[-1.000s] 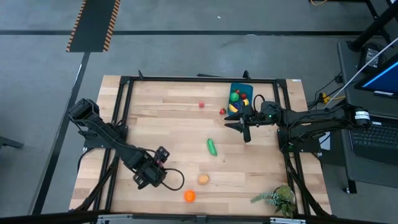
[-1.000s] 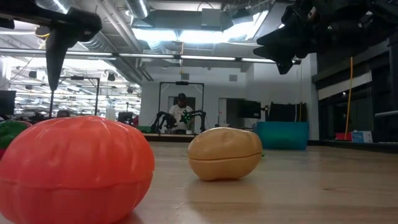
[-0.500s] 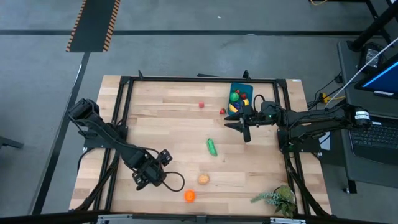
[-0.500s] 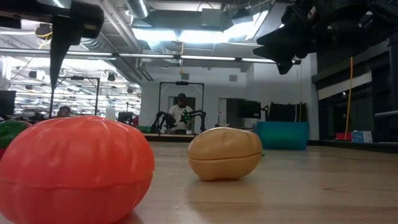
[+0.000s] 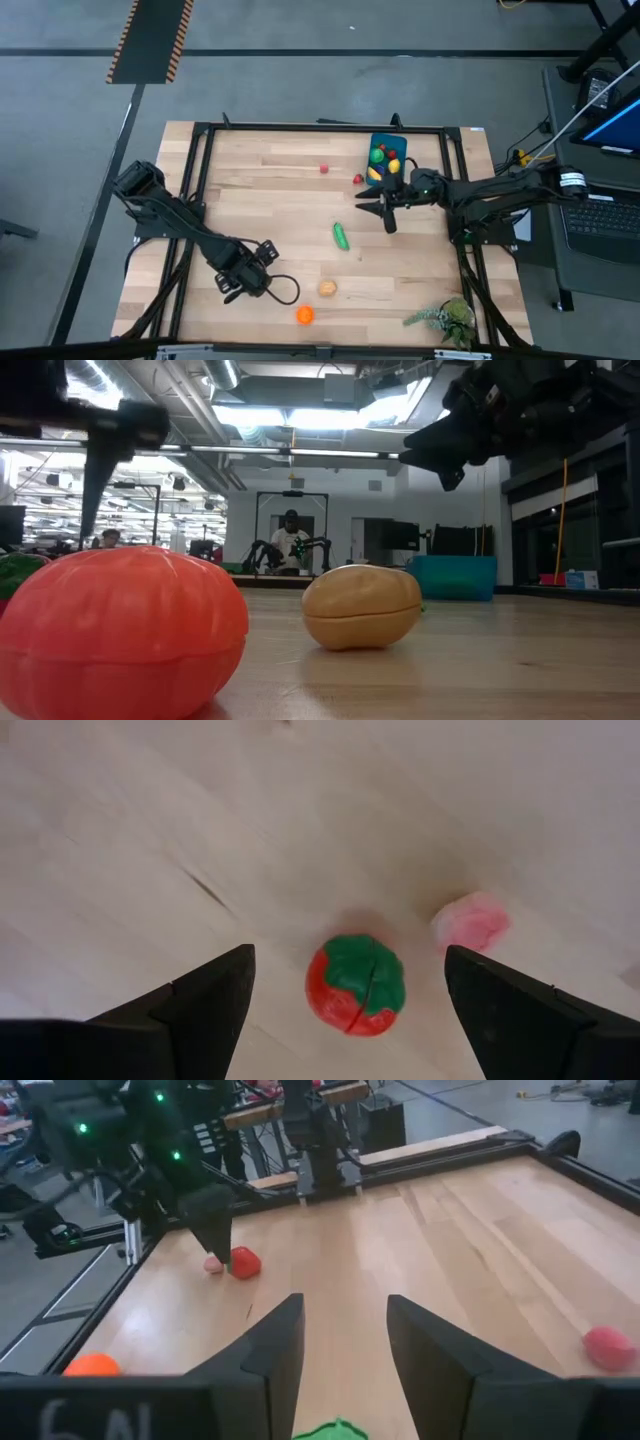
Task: Pick and placing Produce into tupperware
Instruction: Put the red strawberry into the blue bin
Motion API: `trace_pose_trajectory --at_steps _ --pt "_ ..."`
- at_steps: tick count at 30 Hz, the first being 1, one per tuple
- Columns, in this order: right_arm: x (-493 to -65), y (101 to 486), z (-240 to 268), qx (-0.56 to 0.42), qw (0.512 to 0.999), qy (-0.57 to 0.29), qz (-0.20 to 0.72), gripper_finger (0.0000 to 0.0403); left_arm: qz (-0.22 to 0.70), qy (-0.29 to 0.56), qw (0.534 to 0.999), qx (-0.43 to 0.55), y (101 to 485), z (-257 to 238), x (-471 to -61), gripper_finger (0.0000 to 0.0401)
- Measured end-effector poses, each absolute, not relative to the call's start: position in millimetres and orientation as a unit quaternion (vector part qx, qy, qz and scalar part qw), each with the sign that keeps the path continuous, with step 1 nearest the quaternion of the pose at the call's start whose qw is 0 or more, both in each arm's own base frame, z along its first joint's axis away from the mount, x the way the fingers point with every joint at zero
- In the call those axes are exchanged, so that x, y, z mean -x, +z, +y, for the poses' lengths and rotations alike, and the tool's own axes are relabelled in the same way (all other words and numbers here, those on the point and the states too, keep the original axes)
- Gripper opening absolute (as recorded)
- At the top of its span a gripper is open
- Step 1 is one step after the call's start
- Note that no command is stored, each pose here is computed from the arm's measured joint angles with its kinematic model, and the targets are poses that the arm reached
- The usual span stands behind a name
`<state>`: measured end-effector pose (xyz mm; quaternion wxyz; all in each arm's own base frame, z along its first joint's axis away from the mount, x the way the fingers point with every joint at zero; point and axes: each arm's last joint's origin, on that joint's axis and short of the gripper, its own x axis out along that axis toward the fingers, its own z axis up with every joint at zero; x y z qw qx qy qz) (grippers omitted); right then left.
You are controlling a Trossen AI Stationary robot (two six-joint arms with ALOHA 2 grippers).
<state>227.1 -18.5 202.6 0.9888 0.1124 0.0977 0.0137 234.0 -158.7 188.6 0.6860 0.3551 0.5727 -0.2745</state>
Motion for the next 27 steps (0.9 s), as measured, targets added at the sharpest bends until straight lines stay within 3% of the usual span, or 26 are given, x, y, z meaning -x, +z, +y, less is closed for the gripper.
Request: trace_pose_trajectory --at_steps 8,27 --pt "-234 197 -19 -0.096 0.991 0.016 0.091 0.0147 0.613 -0.274 0.638 -0.378 166 -160 -236 0.0311" --pt "-234 198 -19 -0.096 0.991 0.016 0.087 0.0147 0.631 -0.284 0.634 -0.346 152 -141 -237 0.0289"
